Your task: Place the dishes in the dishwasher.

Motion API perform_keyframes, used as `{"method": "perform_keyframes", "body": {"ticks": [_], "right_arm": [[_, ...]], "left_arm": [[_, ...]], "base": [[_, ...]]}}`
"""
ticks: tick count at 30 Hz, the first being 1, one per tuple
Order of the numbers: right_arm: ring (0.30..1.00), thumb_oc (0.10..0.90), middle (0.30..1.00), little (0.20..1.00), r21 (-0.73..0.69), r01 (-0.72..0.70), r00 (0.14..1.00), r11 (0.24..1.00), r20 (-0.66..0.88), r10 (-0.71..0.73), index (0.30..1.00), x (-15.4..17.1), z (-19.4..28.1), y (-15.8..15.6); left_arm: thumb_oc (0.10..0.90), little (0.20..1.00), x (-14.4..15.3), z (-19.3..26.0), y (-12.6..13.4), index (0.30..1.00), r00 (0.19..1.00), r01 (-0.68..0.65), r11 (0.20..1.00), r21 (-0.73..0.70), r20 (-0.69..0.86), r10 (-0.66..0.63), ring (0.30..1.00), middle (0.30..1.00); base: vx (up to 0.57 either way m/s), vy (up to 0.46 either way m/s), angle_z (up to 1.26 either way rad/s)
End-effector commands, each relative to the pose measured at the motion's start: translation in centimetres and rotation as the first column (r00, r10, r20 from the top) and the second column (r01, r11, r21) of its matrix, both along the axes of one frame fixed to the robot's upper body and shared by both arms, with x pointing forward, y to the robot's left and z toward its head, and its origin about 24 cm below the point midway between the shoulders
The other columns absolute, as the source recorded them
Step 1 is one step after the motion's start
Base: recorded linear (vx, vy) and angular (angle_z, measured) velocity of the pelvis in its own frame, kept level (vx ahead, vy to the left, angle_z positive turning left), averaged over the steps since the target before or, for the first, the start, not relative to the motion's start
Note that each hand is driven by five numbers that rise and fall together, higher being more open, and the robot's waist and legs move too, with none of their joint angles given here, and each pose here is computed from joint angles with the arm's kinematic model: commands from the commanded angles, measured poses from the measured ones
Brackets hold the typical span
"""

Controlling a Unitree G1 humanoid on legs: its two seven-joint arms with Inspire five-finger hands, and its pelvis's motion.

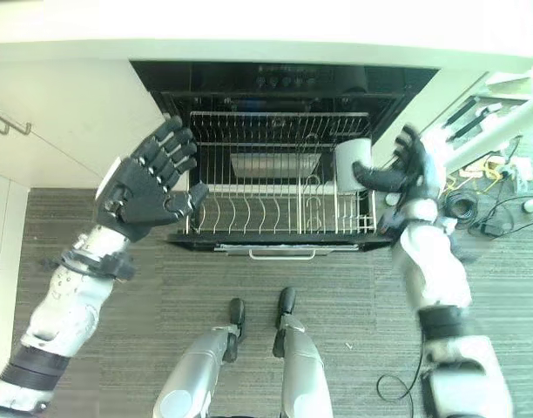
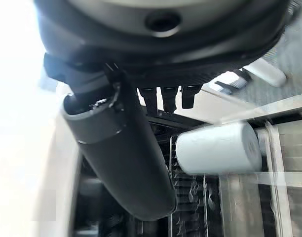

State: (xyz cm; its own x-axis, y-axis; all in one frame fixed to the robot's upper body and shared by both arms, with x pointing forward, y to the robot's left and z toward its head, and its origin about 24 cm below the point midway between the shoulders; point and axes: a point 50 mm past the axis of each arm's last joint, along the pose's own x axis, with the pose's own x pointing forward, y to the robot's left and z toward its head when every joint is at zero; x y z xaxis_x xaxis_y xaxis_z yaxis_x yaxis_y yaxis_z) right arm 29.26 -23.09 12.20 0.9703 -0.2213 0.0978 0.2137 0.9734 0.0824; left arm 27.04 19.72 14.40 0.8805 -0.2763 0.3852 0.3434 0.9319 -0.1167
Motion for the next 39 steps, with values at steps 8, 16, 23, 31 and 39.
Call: {"method": "perform_keyframes", "body": {"ticks": [8, 16, 23, 31, 39], "right_arm": [[0.900, 0.800, 0.900, 0.900, -0.168, 0.021, 0.961, 0.986, 0.275, 0.027, 0.900, -2.7, 4.0, -1.1], [0.900, 0.800, 0.900, 0.900, -0.220, 0.077, 0.940, 0.973, 0.341, 0.003, 0.900, -4.8, 4.9, -2.5], [0.900, 0.800, 0.900, 0.900, -0.308, 0.074, 0.941, 0.948, 0.336, 0.035, 0.900, -4.7, 7.0, -3.3], [0.900, 0.800, 0.900, 0.900, -0.224, 0.105, 0.928, 0.969, 0.373, -0.014, 0.900, -6.1, 5.3, -3.3], [0.900, 0.800, 0.900, 0.900, -0.228, 0.088, 0.942, 0.970, 0.336, -0.007, 0.900, -6.2, 4.6, -3.2]], "left_arm": [[0.800, 0.900, -3.0, 2.4, 1.0, 0.900, 0.970, -0.082, 0.996, -0.029, 0.229, 0.086, 0.900, 0.900], [0.800, 0.900, -4.0, 1.3, 1.6, 0.900, 0.979, -0.053, 0.996, -0.077, 0.192, 0.067, 0.900, 0.900], [0.800, 0.900, -4.7, 1.3, 2.3, 0.900, 0.976, -0.084, 0.989, -0.125, 0.192, 0.107, 0.900, 0.900], [0.800, 0.900, -4.1, 1.3, 3.1, 0.900, 0.984, -0.042, 0.996, -0.076, 0.171, 0.055, 0.900, 0.900], [0.800, 0.900, -4.5, 1.0, 3.1, 0.900, 0.990, -0.034, 0.999, -0.038, 0.137, 0.039, 0.900, 0.900]], "base": [[0.11, -0.049, -0.07], [0.06, 0.066, 0.14], [0.03, 0.500, -0.11], [-0.01, 0.612, -0.12], [-0.02, 0.257, -0.33]]}}
